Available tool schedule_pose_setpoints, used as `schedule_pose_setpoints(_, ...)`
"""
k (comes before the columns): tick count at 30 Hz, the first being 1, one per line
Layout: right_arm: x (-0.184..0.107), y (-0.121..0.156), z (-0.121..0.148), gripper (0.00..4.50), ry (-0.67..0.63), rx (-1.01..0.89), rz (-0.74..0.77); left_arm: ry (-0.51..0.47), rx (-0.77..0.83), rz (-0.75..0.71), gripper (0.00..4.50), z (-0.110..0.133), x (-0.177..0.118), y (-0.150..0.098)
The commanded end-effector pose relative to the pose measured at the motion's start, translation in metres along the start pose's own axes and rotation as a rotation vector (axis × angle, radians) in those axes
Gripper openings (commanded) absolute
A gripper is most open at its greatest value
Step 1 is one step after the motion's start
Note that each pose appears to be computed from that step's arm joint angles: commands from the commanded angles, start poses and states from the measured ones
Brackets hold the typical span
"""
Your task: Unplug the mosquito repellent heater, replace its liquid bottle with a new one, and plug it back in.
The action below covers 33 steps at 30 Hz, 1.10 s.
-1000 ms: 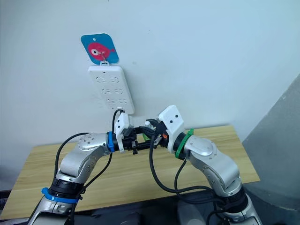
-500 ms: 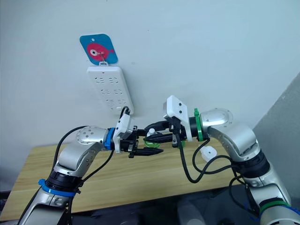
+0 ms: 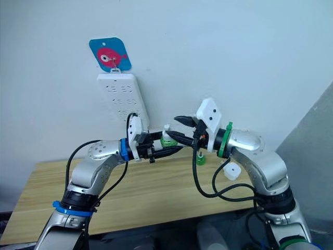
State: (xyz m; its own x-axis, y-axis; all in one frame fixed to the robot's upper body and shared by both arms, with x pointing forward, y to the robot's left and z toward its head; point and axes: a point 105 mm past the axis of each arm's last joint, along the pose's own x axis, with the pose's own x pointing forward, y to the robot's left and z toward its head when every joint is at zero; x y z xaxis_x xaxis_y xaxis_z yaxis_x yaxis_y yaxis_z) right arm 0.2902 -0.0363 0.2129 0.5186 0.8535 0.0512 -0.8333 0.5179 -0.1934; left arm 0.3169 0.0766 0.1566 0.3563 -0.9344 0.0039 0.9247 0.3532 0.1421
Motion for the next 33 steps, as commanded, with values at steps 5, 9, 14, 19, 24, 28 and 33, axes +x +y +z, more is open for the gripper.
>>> schedule_pose_setpoints(5,0.013,0.012,0.004,2.36,-0.046,0.0,-0.114,-0.063,0.033,0.063,2.36,0.016,0.009,0.007)
schedule_pose_setpoints(9,0.019,0.008,0.0,2.36,-0.04,0.01,-0.155,-0.076,0.035,0.078,2.36,0.019,0.01,0.009)
schedule_pose_setpoints(14,0.023,0.005,0.0,2.18,-0.055,0.047,-0.164,-0.083,0.041,0.09,2.36,0.022,0.01,0.009)
schedule_pose_setpoints(19,0.022,0.012,0.006,1.09,-0.084,0.054,-0.086,-0.077,0.043,0.085,2.36,0.022,0.008,0.007)
schedule_pose_setpoints(24,0.016,0.031,0.008,1.09,-0.049,0.026,0.216,-0.035,0.022,0.014,2.36,0.019,0.0,-0.001)
schedule_pose_setpoints(28,0.002,0.041,0.003,1.09,0.089,-0.064,0.576,0.018,0.016,-0.139,2.36,0.018,-0.009,-0.019)
schedule_pose_setpoints(33,-0.005,0.036,0.005,1.09,0.22,-0.059,0.792,0.033,0.037,-0.204,2.36,0.022,-0.01,-0.025)
